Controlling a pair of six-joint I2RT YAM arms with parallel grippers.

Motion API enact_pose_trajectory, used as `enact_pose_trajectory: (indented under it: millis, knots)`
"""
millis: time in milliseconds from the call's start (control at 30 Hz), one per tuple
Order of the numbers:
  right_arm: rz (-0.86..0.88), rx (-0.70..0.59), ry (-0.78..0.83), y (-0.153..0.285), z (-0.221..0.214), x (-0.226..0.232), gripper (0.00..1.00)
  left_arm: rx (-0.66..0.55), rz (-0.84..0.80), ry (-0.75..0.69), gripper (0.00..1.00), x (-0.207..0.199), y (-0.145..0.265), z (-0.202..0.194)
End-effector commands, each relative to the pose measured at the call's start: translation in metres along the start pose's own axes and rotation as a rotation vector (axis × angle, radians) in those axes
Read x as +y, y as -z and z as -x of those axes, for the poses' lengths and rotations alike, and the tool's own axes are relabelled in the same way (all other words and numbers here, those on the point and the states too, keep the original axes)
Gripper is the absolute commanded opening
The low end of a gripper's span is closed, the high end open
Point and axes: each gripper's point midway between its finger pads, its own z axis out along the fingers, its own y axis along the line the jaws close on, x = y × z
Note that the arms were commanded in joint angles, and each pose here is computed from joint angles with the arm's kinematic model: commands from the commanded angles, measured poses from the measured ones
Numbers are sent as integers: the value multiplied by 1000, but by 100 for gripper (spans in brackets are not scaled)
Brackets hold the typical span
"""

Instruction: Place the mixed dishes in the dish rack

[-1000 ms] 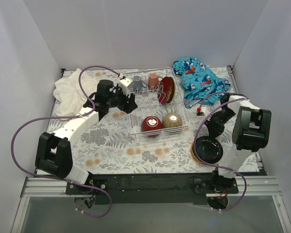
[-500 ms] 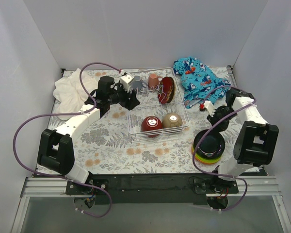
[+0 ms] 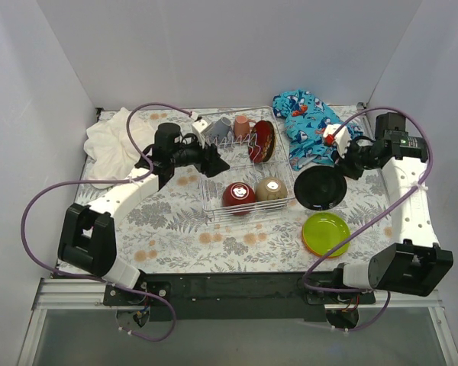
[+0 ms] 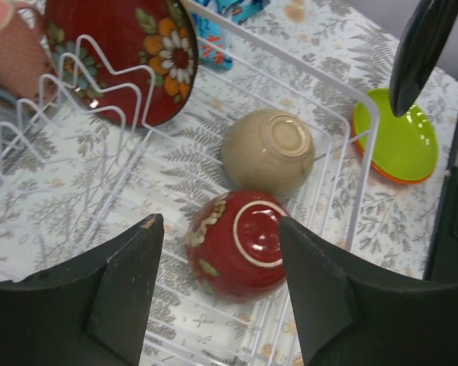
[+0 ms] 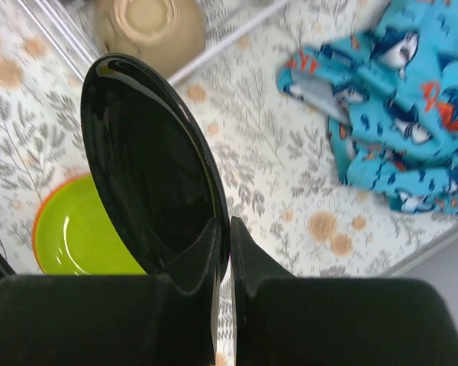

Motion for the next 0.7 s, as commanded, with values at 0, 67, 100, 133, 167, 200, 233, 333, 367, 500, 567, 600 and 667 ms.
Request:
enact_pose_trajectory:
  millis: [0,67,100,133,167,200,233,333,367,500,567,600,667]
  knots:
    - [80,-177,-17,8,57,19,1,-80,-120,-27,62,-34,-9,25]
    - [59,-216,0,10,77,13,1,-103,-139,-23,62,-42,-19,36]
    - [63,-234,-17,9,88,15,1,-96,-146,-11,62,-42,-25,34]
    - [68,-257,-2,7,100,18,1,-93,-163,-7,63,-47,-31,34]
    - [34,-286,27,7,113,10,1,-118,-173,-15,62,-50,-34,45]
    - [36,-303,54,4,126,16,1,-114,-183,22,62,-50,-40,44]
    - [36,-306,44,2,132,19,1,-120,-196,43,62,-55,-43,48]
    - [52,-322,67,-9,149,28,1,-135,-227,73,61,-66,-54,55]
    - [58,-326,64,-11,151,30,1,-135,-230,66,61,-68,-56,55]
    - [88,-330,64,-24,165,40,1,-127,-252,55,61,-80,-64,53]
    - [78,-332,68,-27,170,39,1,-123,-260,54,61,-84,-65,52]
    - [77,-328,71,-29,169,38,1,-123,-257,55,61,-84,-64,53]
    - [72,-316,77,-31,167,37,1,-127,-237,51,61,-83,-62,54]
